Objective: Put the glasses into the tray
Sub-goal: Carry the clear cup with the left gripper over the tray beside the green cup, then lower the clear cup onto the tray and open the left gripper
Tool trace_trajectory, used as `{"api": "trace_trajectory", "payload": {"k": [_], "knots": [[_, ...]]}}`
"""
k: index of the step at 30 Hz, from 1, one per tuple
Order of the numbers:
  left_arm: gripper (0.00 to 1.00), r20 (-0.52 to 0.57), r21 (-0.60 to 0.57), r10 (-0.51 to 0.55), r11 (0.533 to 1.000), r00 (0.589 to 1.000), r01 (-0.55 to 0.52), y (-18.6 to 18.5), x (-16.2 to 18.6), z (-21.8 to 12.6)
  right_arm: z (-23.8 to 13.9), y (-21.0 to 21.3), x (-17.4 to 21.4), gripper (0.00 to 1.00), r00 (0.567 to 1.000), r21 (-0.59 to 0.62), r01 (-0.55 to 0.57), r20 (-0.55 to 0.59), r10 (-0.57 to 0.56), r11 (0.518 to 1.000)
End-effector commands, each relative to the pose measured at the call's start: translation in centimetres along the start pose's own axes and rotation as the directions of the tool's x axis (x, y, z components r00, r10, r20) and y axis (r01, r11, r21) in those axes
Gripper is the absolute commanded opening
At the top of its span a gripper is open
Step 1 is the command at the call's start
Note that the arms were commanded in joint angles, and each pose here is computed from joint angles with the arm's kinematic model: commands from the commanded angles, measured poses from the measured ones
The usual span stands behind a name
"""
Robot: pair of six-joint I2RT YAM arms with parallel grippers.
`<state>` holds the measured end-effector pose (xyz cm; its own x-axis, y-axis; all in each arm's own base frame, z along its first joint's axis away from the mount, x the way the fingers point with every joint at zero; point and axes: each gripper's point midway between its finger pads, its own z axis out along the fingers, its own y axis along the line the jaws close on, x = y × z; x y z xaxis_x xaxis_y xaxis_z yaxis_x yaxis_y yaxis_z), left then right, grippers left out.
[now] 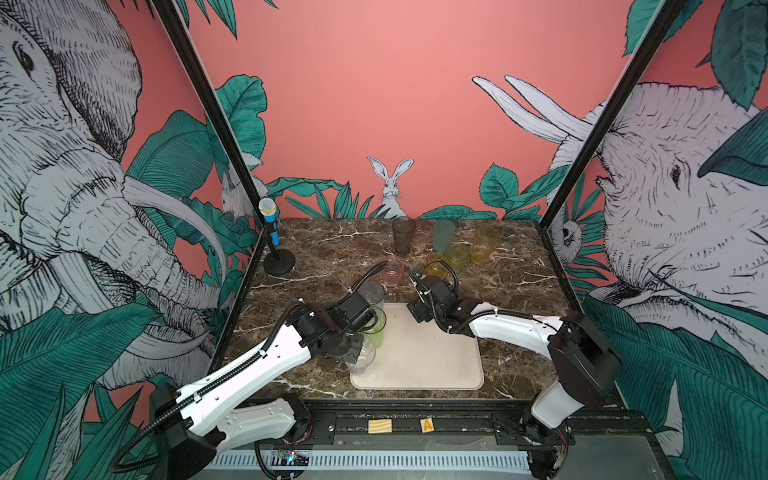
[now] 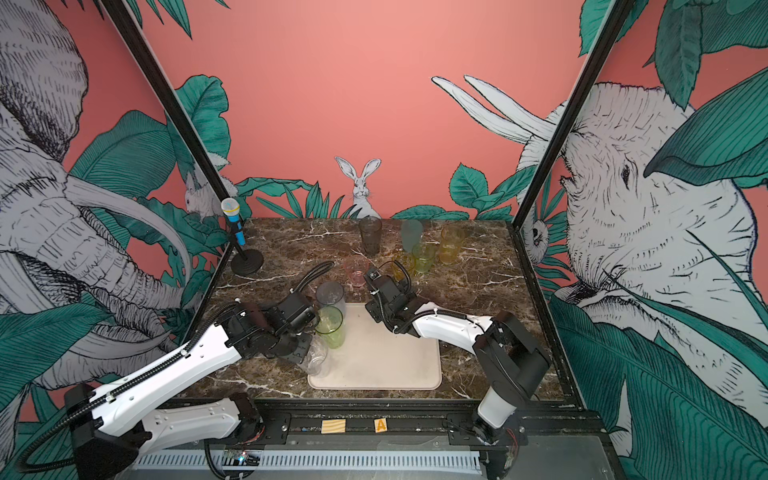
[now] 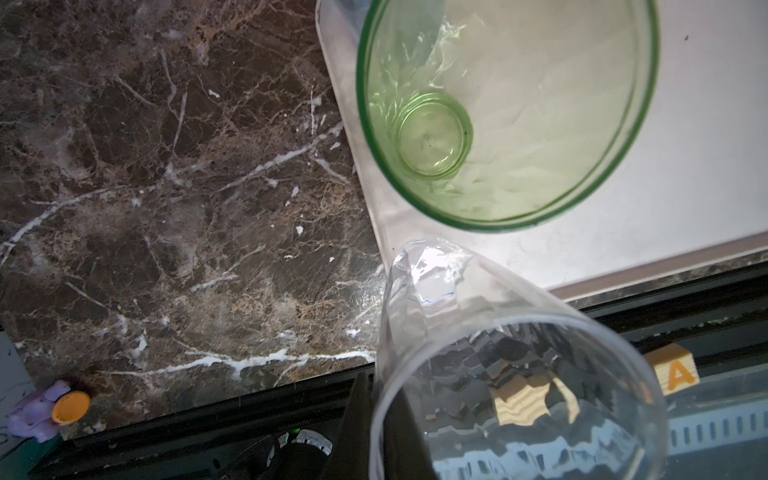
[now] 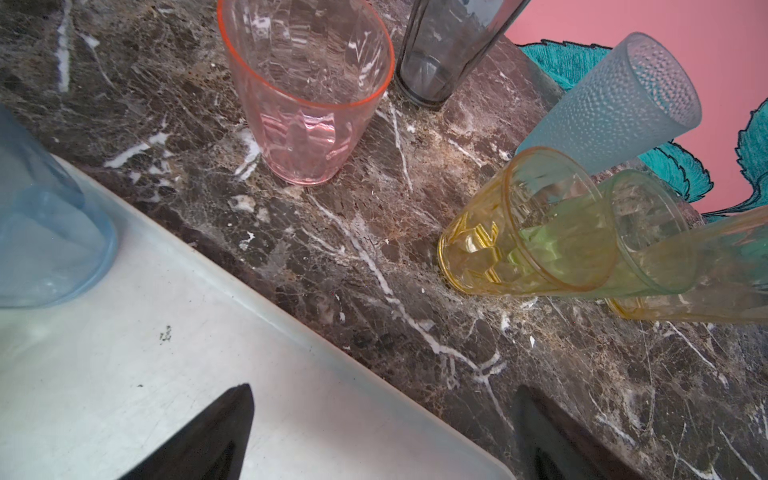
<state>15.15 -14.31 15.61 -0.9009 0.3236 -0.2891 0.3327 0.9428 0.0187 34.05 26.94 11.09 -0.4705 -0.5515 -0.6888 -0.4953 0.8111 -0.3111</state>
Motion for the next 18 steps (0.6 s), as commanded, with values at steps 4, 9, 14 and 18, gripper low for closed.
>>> {"api": "trace_trajectory", "payload": {"k": [4,9,14,18], "knots": [[0.0,0.017,0.041,-0.023,0.999,1.0,0.022,-1.1,-0.4,1.2,-0.3,0.0,-1.2,0.99,1.0,0.012,0.003,0.022,-0.003,1.0],[0.0,0.004,0.045,-0.021,0.999,1.0,0.021,-1.3,-0.2,1.6,-0.3,0.0,-1.2,0.99,1.0,0.011,0.003,0.02,-0.004,1.0],[0.0,0.004,0.054,-0.025,0.998,1.0,0.024,-1.4,0.0,1.9,-0.2,0.0,-1.1,0.99,1.0,0.01,0.006,0.016,-0.006,1.0],[0.0,0.003,0.052,-0.023,0.998,1.0,0.023,-1.4,0.0,2.0,-0.2,0.1,-1.2,0.99,1.0,0.01,0.004,0.018,-0.004,1.0]]}}
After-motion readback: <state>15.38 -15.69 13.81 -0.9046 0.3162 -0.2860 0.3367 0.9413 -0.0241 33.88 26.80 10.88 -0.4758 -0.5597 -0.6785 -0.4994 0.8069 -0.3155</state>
